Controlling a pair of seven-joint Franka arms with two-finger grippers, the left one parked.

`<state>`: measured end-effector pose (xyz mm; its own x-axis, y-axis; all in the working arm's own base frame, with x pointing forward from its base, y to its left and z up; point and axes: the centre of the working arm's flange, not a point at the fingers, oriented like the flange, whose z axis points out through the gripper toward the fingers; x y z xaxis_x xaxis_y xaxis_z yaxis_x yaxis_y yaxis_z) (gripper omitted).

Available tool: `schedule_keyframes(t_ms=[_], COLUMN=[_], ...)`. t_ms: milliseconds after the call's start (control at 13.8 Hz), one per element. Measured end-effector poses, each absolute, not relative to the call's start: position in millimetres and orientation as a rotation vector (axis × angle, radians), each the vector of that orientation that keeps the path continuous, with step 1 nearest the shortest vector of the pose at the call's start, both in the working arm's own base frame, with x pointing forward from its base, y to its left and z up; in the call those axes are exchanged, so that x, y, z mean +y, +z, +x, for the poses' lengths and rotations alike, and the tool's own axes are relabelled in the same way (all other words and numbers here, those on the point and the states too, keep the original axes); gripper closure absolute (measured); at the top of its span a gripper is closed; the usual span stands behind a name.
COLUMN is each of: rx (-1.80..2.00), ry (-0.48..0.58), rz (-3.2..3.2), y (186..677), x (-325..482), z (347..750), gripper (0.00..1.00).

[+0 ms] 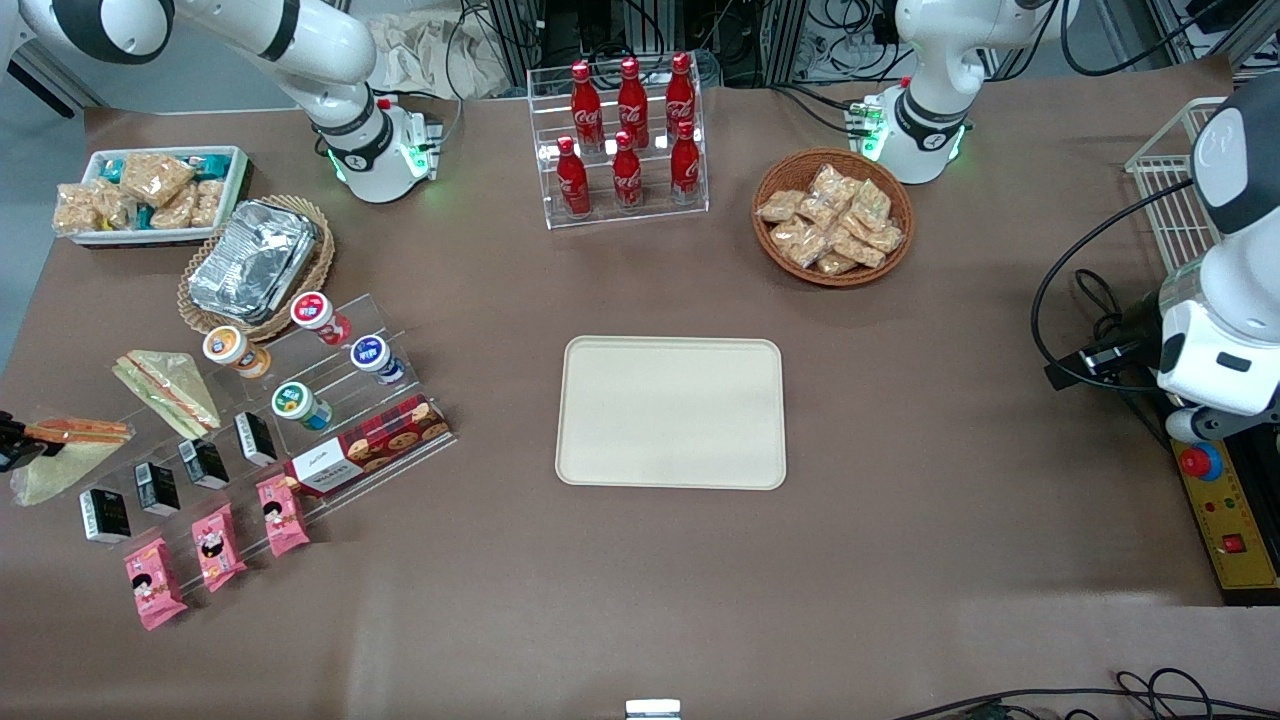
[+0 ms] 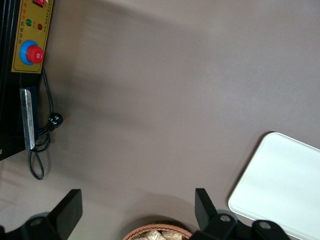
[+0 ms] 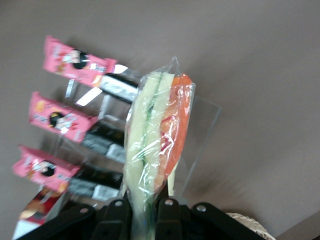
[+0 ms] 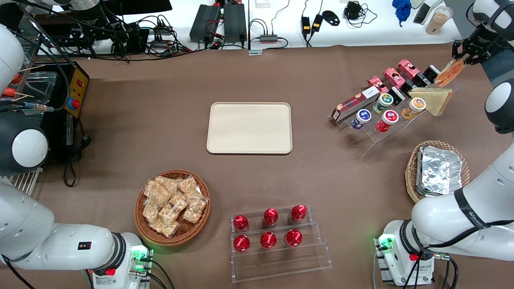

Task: Place sandwich on tray
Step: 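Lift the sandwich out of the rack and carry it toward the cream tray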

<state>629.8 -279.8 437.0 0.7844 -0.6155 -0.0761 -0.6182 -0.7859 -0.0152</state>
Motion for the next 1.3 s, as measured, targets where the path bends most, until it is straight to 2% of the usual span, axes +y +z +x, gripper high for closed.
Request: schedule_keyframes(t_ms=[362,651,941,1303], rx=[0.641,0.284,-0.042,-0.493], ry=[0.002,-0.036,-0.017,-0.027], rz=[-2.982,-2.972,-2.951,-3.003], y=[498,540,543,519], x=[-195,-64,72,245], z=[647,658,655,623], gripper=[0.81,0.83,0.83,0.83])
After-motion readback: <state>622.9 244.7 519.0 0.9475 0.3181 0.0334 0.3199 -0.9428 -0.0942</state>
